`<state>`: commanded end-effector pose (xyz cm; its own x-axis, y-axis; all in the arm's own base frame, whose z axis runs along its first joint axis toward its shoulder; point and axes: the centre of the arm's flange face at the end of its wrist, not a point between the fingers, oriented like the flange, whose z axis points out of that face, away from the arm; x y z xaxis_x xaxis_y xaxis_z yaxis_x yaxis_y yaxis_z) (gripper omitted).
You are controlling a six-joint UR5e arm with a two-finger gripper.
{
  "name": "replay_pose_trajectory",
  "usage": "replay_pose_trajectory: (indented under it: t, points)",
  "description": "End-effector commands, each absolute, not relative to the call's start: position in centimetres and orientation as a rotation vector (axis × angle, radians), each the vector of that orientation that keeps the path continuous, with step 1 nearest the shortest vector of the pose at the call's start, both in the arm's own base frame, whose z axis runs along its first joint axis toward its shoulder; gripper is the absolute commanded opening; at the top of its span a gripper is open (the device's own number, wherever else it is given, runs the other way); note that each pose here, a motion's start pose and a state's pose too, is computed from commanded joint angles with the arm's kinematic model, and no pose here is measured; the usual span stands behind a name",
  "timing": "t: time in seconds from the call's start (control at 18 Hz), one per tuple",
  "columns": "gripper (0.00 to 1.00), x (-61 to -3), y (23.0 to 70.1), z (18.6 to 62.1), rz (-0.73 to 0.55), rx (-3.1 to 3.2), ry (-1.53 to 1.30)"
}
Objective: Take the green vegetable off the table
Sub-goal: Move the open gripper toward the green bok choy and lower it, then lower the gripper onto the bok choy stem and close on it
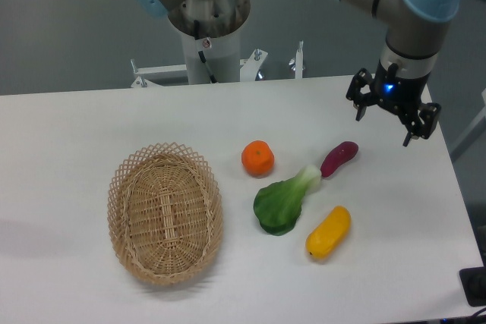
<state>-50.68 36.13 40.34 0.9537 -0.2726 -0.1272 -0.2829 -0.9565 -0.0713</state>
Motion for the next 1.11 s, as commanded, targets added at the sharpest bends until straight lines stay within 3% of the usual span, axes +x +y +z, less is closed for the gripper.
replay_pose_trajectory:
  t: [0.39,0.72,1.11]
  points:
    - [1.0,-48.7,36.4,35.9,0.149,-3.024,0.453]
    - [1.0,-45.4,38.3,29.4,0.288,-3.106,0.5]
    - [1.0,-42.7,39.4,24.9,0.176,-3.123,0.583]
